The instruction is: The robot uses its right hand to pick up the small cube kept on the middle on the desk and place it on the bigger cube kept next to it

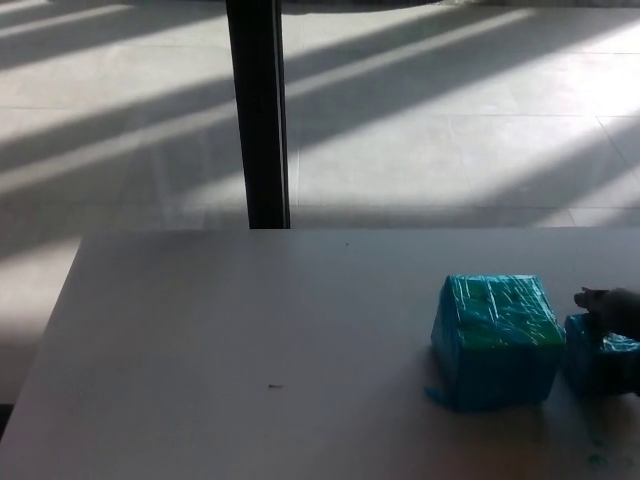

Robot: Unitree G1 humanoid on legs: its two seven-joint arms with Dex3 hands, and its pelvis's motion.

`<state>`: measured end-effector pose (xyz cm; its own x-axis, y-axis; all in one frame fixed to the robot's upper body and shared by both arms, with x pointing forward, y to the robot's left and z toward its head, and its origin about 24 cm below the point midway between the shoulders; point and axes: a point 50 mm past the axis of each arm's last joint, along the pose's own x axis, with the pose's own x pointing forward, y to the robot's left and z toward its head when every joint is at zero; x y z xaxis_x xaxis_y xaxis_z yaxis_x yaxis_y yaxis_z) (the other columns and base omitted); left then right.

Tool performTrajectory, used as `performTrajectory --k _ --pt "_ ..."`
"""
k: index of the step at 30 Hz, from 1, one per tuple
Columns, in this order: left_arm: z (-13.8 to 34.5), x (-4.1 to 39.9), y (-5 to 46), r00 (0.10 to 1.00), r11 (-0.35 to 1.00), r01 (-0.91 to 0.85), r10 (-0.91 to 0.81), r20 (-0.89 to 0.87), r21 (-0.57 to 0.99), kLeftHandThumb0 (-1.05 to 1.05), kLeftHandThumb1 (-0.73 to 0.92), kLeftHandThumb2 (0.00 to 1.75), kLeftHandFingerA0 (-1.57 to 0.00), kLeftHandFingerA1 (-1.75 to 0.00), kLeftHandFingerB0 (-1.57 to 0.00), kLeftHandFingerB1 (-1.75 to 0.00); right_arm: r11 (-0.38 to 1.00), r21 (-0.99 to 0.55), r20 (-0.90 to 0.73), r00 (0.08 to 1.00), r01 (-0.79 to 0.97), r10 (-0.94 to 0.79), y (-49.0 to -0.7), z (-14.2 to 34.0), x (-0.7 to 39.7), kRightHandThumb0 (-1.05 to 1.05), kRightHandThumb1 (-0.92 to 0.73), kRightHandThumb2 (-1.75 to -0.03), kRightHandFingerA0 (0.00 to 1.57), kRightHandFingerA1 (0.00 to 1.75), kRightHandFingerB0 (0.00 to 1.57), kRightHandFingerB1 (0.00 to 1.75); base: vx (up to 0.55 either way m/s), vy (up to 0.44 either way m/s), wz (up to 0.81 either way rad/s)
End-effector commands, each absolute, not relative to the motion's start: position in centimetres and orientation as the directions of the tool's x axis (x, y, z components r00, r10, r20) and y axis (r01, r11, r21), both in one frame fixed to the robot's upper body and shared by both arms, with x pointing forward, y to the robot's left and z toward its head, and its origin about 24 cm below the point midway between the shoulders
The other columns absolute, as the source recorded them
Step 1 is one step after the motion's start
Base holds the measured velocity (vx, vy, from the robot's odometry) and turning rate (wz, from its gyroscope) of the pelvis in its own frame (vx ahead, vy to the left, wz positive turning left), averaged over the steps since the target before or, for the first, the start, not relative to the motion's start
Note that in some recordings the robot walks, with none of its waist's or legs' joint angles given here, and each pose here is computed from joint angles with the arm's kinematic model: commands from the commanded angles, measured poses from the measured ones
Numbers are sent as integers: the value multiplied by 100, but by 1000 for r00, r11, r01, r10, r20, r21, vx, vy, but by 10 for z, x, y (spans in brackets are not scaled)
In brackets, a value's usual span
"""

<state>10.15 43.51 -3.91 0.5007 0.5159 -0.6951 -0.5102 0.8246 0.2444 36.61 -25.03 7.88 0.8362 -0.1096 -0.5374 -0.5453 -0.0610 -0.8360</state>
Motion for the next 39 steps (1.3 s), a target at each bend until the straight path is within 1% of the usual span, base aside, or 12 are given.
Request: performTrajectory --k 1,3,10,17,20,23,27,28,29,30,34,39 --pt "-35 99 440 488 828 -497 514 -705 259 -78 78 63 -55 -56 -40 -40 -283 -739 -584 790 -612 -185 -268 45 344 -28 -68 -62 69 156 83 59 0 0 0" --pt "-35 99 440 487 829 -492 516 -705 266 -80 79 63 -55 -57 -44 -43 -290 -747 -571 801 -598 -181 -269 44 344 -36 -87 -66 67 130 59 58 0 0 0" --pt "-35 98 441 478 830 -482 518 -709 281 -78 78 63 -59 -58 -46 -43 -241 -797 -547 831 -554 -102 -272 45 341 -34 -89 -68 75 125 68 56 0 0 0" --pt "-35 98 441 478 834 -467 518 -709 294 -77 79 63 -60 -61 -45 -44 -166 -876 -460 888 -453 7 -274 48 337 -30 -79 -67 74 160 73 54 0 0 0" --pt "-35 99 440 473 831 -467 524 -709 303 -76 79 63 -60 -59 -46 -43 -146 -911 -396 916 -385 57 -275 51 336 -29 -76 -66 78 165 78 99 0 0 0" --pt "-35 98 440 473 834 -461 520 -711 303 -76 80 64 -57 -55 -43 -42 -132 -924 -370 927 -360 65 -276 53 336 -32 -76 -67 76 160 70 57 0 0 0" --pt "-33 98 442 473 831 -472 521 -711 296 -77 79 64 -55 -55 -42 -42 -66 -956 -291 952 -286 94 -278 66 339 -33 -55 -97 107 129 75 96 0 0 0" --pt "-33 98 442 473 831 -472 521 -710 296 -77 80 64 -56 -54 -43 -41 -57 -960 -280 955 -276 100 -279 69 340 -23 -69 -73 81 162 79 100 0 0 0" --pt "-33 98 442 475 833 -467 520 -710 297 -77 80 63 -55 -55 -43 -42 -35 -966 -259 961 -257 96 -282 78 343 -25 -70 -68 79 149 79 82 0 0 0" --pt "-33 97 443 476 834 -461 520 -709 302 -77 79 63 -57 -56 -46 -43 -16 -970 -244 966 -244 84 -284 89 346 -24 -70 -67 81 161 70 127 0 0 0" --pt "-33 96 444 470 834 -463 519 -714 301 -76 79 64 -56 -55 -41 -42 28 -983 -182 981 -184 65 -293 120 355 -23 -74 -80 75 167 66 148 0 0 0" --pt "-31 95 444 471 835 -449 523 -710 317 -78 80 64 -57 -54 -45 -42 52 -991 -118 990 -121 72 -297 147 360 -24 -72 -65 76 167 72 132 0 0 0"
